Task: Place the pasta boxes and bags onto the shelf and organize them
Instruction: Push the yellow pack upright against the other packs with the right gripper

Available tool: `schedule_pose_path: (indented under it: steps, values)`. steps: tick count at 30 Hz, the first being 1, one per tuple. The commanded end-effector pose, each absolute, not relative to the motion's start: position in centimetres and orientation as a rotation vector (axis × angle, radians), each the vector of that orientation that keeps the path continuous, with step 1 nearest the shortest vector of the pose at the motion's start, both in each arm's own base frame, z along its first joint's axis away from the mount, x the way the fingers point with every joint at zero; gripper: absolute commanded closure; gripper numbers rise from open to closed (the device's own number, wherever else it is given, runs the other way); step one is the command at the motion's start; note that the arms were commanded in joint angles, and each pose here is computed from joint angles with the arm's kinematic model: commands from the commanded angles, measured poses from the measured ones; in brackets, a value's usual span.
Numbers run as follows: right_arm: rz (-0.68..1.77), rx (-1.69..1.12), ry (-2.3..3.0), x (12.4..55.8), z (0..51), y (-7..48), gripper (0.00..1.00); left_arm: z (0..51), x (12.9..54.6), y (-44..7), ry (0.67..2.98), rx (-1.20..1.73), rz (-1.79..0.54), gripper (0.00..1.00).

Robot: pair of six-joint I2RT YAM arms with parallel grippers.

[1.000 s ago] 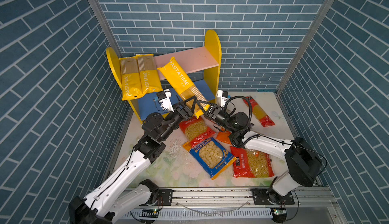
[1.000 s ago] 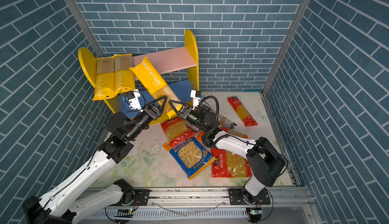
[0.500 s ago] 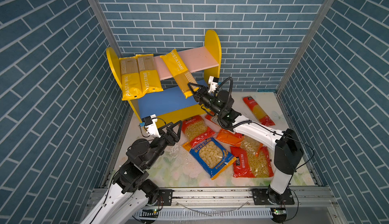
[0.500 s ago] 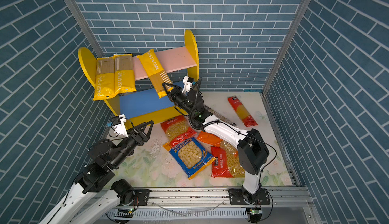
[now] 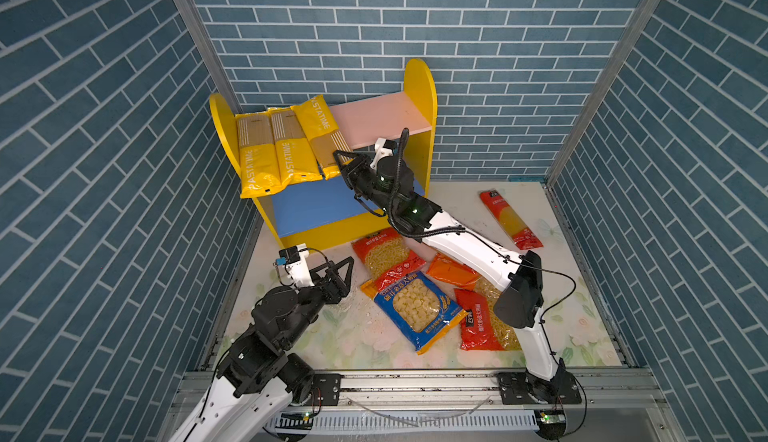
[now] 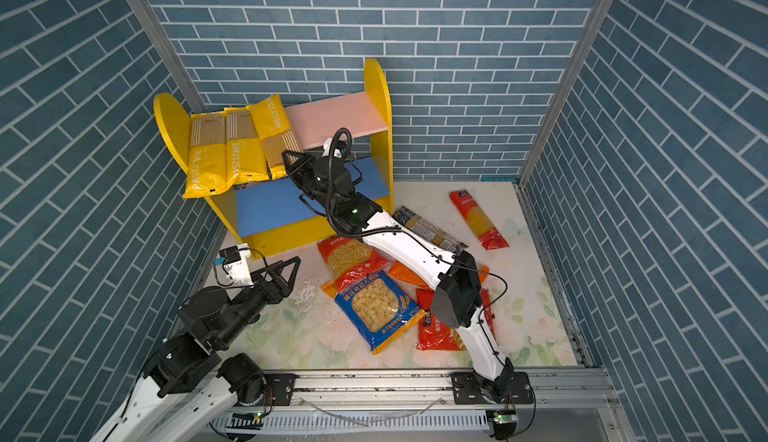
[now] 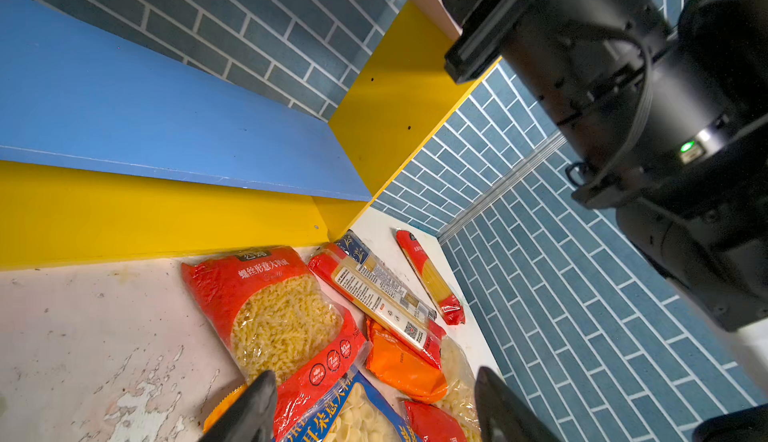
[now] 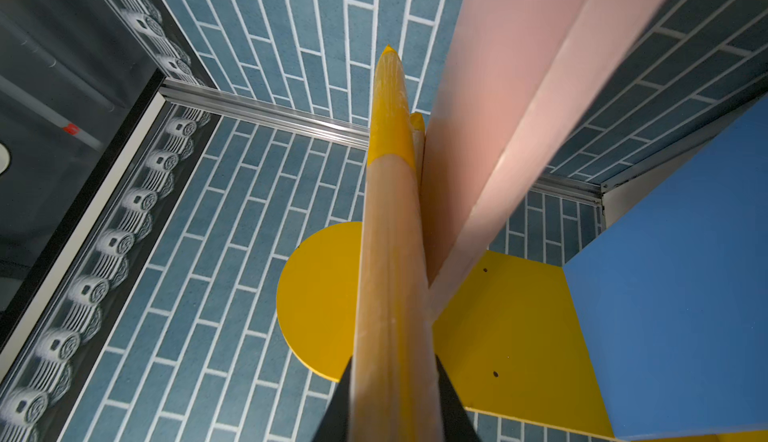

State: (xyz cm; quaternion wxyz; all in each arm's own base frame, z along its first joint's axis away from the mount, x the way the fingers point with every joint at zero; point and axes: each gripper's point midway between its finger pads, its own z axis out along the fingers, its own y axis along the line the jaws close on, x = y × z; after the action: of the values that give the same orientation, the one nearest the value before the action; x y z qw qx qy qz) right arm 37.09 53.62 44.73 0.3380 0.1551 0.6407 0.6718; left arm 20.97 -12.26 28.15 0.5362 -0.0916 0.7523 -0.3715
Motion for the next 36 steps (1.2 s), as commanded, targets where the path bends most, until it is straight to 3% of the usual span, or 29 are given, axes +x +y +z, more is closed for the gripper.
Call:
schedule_pose_path:
  steps: [1, 5, 12, 30, 36]
  values:
    - [1.856, 0.396, 1.481, 36.6, 51.3, 52.7, 0.63, 27.1, 21.2, -12.7, 1.815, -0.214, -0.889, 0.25]
    - [1.858, 0.311, 1.516, 36.0, 51.0, 53.7, 0.48, 26.9, 21.2, -13.0, 1.823, -0.207, -0.893, 0.25]
    - [1.816, 0.278, 1.567, 34.3, 48.8, 51.4, 0.48, 25.8, 21.4, -13.3, 1.841, -0.201, -0.891, 0.25]
    - [1.870, 0.173, 1.640, 34.8, 48.6, 52.6, 0.90, 24.9, 21.5, -13.8, 1.863, -0.206, -0.901, 0.25]
    - [1.947, 0.155, 1.651, 34.4, 48.7, 52.3, 0.97, 24.6, 21.5, -13.9, 1.872, -0.206, -0.902, 0.25]
